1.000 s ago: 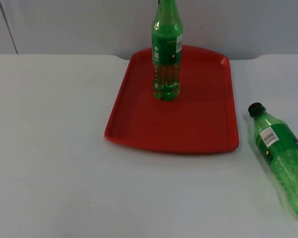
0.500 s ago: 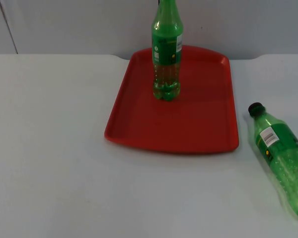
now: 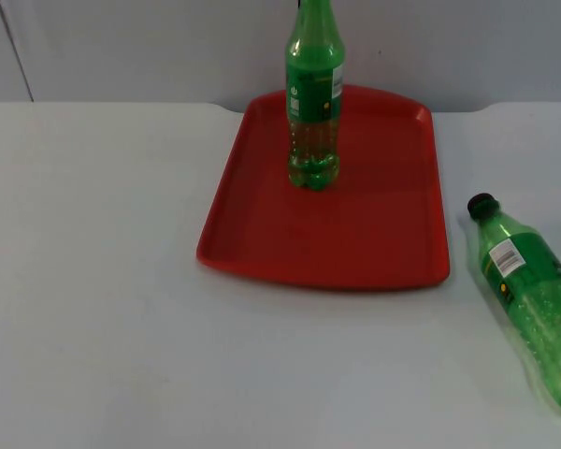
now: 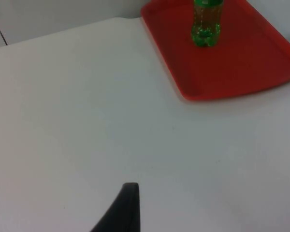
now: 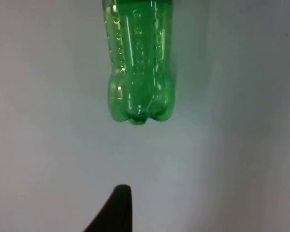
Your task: Place the bottle upright on the tray.
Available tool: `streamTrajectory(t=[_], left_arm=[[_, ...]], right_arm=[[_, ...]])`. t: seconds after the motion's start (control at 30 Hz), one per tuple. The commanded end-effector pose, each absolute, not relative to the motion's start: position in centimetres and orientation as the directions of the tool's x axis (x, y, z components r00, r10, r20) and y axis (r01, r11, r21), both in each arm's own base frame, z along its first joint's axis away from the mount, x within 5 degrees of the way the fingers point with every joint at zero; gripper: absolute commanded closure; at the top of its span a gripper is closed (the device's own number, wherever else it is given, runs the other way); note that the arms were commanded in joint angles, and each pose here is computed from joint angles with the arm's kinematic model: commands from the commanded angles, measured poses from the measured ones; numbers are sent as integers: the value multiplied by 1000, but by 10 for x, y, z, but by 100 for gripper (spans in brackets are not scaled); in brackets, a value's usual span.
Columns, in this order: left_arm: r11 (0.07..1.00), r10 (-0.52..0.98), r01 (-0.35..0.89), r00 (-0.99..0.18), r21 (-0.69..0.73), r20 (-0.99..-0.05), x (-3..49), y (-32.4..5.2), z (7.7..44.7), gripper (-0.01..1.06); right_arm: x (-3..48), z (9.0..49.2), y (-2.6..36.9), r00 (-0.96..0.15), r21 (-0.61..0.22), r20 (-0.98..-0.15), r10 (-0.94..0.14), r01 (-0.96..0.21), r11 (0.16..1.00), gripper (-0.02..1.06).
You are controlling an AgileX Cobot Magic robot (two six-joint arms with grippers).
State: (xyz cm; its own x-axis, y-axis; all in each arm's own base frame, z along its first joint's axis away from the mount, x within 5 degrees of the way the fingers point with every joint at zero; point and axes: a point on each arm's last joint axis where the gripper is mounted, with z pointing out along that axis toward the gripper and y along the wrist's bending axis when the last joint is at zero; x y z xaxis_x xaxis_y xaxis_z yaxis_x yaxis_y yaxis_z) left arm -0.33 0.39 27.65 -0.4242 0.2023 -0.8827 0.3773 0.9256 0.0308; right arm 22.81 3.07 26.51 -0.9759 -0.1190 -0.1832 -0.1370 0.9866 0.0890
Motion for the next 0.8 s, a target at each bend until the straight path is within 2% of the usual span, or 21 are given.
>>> streamTrajectory(t=[0.0, 0.13, 0.23, 0.57, 0.77], left_arm=[[929, 198, 369, -429, 29, -882, -3, 4, 275, 0], [929, 198, 369, -429, 29, -882, -3, 4, 275, 0], [929, 198, 369, -429, 29, -882, -3, 4, 275, 0], [929, 198, 369, -429, 29, -882, -3, 4, 275, 0], [929, 198, 369, -429, 29, -882, -3, 4, 275, 0]], right_arm=[[236, 265, 37, -973, 52, -178, -144, -156, 986, 0], [254, 258, 56, -966, -16, -169, -195, -195, 981, 0], [266, 250, 70, -964, -13, -154, -219, -220, 975, 0], [332, 204, 97, -984, 0, -120, -134, -135, 991, 0], [355, 187, 105, -987, 2, -115, -115, -116, 993, 0]])
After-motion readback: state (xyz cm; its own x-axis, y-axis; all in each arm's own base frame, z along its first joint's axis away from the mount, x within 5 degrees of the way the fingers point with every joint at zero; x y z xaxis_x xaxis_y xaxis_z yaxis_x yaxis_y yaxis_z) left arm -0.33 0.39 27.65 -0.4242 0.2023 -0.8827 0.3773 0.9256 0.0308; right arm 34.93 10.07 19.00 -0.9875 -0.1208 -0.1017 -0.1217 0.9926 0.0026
